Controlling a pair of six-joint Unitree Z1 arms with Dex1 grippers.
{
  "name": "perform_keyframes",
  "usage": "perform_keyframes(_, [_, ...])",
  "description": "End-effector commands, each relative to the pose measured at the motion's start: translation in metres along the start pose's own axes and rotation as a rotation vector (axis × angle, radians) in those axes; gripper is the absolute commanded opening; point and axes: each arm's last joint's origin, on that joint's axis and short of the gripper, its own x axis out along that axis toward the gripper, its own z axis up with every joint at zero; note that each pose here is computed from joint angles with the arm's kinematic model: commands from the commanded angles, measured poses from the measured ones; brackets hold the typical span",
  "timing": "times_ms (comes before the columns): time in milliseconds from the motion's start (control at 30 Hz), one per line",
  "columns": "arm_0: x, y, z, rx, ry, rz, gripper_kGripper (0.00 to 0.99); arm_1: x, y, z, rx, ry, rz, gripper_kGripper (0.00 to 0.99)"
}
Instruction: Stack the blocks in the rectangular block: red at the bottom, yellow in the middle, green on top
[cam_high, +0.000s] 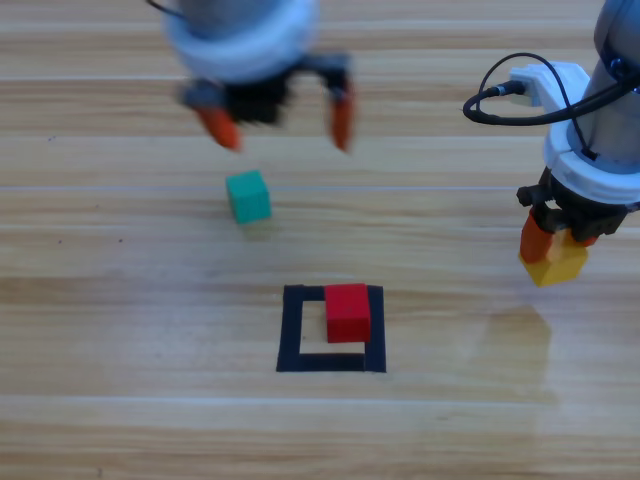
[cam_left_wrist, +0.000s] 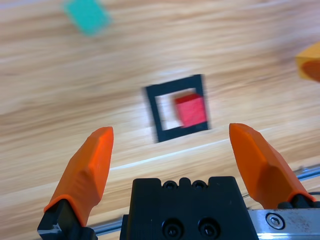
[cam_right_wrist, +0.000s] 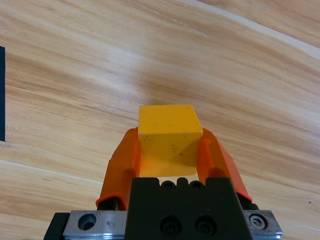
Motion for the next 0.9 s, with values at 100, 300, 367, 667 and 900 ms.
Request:
perform_keyframes(100, [-0.056,0.166,-0.024,-0.02,-0.161,0.092,0.99,-0.006,0.022,0.003,-0.051,0.002,0.004,0.02])
perform_keyframes(300, [-0.055,0.213,-0.093,0.135,-0.349,0.059,0.99,-0.016,0.062,0.02,-0.08,0.015,0.016,0.02])
perform_keyframes(367, [-0.047,0.217,-0.117,0.212,-0.442,0.016,0.99,-0.02,0.077,0.024,-0.086,0.015,0.023,0.02])
perform_keyframes(667, [-0.022,0.212,-0.114,0.436,-0.429,-0.042,0.99,-0.004,0.14,0.021,-0.129,0.052,0.029,0.02])
perform_keyframes(900, [-0.014,0.208,-0.11,0.491,-0.41,-0.101,0.99,-0.017,0.162,0.011,-0.148,0.04,0.031,0.02])
